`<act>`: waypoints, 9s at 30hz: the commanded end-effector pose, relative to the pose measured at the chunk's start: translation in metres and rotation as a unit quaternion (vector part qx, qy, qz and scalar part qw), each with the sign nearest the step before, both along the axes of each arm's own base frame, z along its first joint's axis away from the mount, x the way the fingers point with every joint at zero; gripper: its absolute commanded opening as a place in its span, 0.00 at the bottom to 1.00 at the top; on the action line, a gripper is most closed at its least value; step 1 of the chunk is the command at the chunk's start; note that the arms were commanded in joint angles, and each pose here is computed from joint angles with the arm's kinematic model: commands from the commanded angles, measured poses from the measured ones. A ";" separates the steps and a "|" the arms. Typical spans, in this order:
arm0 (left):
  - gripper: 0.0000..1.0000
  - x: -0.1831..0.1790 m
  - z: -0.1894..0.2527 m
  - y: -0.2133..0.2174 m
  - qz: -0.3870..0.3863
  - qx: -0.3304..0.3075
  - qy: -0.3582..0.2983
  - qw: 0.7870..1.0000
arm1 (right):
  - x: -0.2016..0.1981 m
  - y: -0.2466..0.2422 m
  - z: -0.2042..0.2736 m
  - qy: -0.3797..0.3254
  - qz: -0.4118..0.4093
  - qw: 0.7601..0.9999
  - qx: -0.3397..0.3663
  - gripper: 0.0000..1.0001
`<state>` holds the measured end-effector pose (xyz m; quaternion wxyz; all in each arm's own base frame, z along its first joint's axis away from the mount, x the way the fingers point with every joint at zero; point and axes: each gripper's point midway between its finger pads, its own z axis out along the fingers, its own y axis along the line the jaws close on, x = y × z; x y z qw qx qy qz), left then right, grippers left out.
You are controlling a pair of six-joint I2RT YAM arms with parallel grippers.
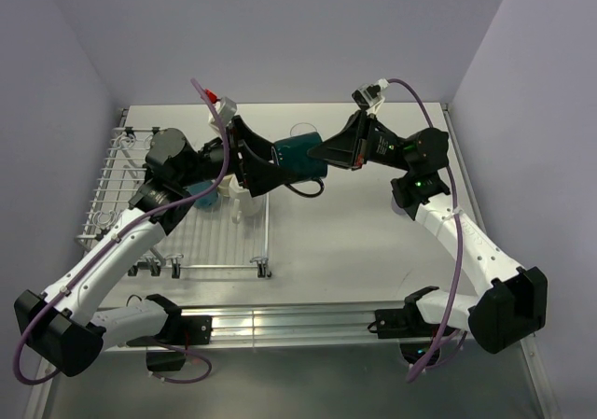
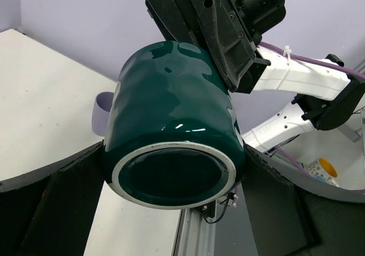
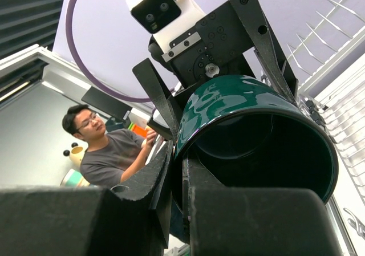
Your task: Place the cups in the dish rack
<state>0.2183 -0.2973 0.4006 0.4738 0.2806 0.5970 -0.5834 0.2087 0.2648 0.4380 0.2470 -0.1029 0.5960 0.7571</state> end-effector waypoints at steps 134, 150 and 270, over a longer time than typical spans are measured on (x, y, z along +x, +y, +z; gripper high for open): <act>0.05 0.027 -0.271 0.203 0.440 0.519 0.335 0.652 | 0.072 -0.004 -0.157 0.027 -0.187 0.938 -0.291 0.49; 0.73 0.029 -0.271 0.213 0.467 0.521 0.330 0.634 | 0.071 -0.002 -0.163 0.032 -0.183 0.939 -0.290 0.49; 0.39 0.043 -0.347 0.185 0.403 0.502 0.386 0.661 | 0.071 -0.001 -0.181 0.035 -0.194 0.925 -0.324 0.48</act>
